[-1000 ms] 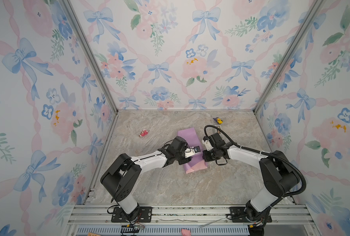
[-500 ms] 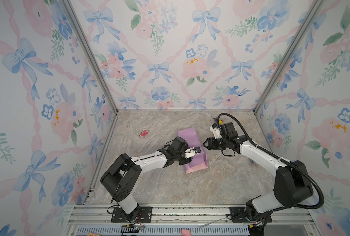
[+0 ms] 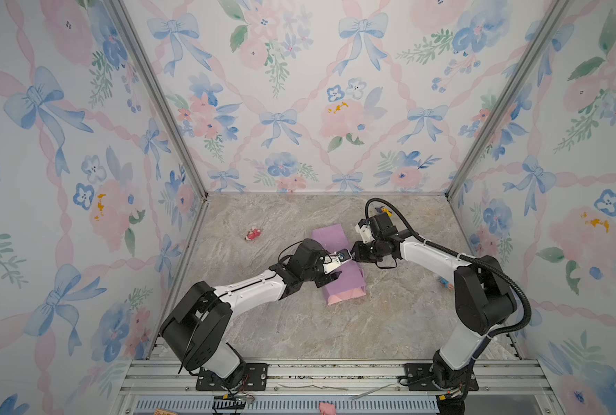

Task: Wrap the gift box in paper

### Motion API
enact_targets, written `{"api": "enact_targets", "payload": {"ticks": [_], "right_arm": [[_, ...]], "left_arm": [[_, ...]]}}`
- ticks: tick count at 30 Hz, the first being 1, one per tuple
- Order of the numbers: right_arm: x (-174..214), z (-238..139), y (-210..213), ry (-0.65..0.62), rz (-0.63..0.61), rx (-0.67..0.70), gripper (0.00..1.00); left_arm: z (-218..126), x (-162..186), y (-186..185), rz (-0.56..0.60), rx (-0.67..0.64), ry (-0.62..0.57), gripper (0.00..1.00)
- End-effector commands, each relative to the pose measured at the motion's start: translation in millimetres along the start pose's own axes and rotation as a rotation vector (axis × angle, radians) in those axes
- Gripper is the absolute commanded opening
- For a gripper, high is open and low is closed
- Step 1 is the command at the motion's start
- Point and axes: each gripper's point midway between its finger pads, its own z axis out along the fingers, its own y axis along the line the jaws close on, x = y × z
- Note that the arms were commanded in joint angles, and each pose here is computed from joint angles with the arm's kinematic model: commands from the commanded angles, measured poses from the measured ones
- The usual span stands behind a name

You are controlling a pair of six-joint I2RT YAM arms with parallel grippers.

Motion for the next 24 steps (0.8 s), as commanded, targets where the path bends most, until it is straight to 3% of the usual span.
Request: {"api": "enact_targets", "payload": {"ticks": [1, 7, 12, 16, 24], "right_arm": [[34, -1, -18, 0.060, 0.088, 0.083, 0.30], [39, -10, -7, 0.012, 0.111, 0.055, 0.33], [29, -22, -1, -0.025, 0.066, 0.046, 0.54], [24, -38, 10, -0.028, -0.010, 0.021, 0.56], [66, -38, 0, 0.058, -0.118, 0.060, 0.57]], "left_arm": [[-21, -7, 22, -0.195, -0.097, -0.050, 0.56], [-39, 32, 5, -0.424, -0.064, -0.021, 0.57], [-41, 55, -14, -0.549, -0.030, -0.020, 0.60], [-36, 64, -20, -0.590, -0.018, -0.004, 0.61], [-23, 80, -32, -0.630, -0.001, 0.050, 0.60]]}}
